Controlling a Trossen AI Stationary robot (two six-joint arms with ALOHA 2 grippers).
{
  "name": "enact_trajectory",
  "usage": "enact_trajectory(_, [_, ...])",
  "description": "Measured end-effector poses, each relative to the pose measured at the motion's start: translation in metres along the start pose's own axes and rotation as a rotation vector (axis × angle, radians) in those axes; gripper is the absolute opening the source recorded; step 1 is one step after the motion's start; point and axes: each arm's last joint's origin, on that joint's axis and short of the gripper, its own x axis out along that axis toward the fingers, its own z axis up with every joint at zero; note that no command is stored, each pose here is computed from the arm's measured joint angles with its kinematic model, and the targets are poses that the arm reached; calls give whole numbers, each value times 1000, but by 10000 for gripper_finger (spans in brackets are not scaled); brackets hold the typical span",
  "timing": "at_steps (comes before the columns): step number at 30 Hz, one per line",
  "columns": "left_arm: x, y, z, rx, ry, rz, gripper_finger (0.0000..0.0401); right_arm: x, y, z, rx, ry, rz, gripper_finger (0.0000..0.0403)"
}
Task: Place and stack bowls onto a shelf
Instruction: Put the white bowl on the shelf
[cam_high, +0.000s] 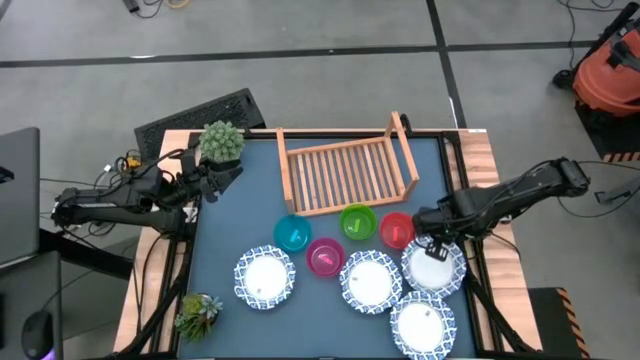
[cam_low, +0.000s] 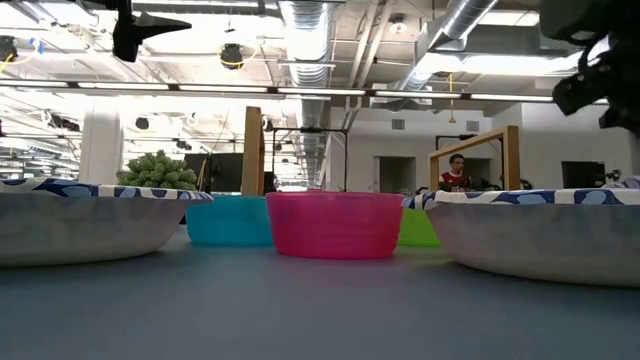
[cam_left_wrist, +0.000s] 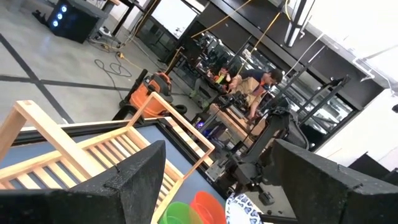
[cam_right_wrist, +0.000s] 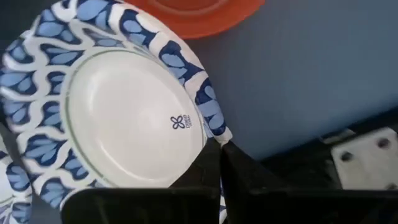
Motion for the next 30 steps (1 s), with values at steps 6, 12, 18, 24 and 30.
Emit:
enact_trajectory(6, [0,0,0,0,0,0,281,-17,-1,0,27,-5,-16,20])
enact_trajectory(12, [0,0,0,0,0,0,281,-40,-2,-2,22,-7,-30,21])
enact_trajectory(18, [0,0,0,0,0,0,281,-74,0,-4,-10,-28,39,22])
enact_trajectory(24, [0,0,0,1,0,0,281,-119,2,-1,-7,-170,172,22])
enact_trajectory(30, [0,0,0,2,1,0,281,-164,-7,18,9,-526,216,22])
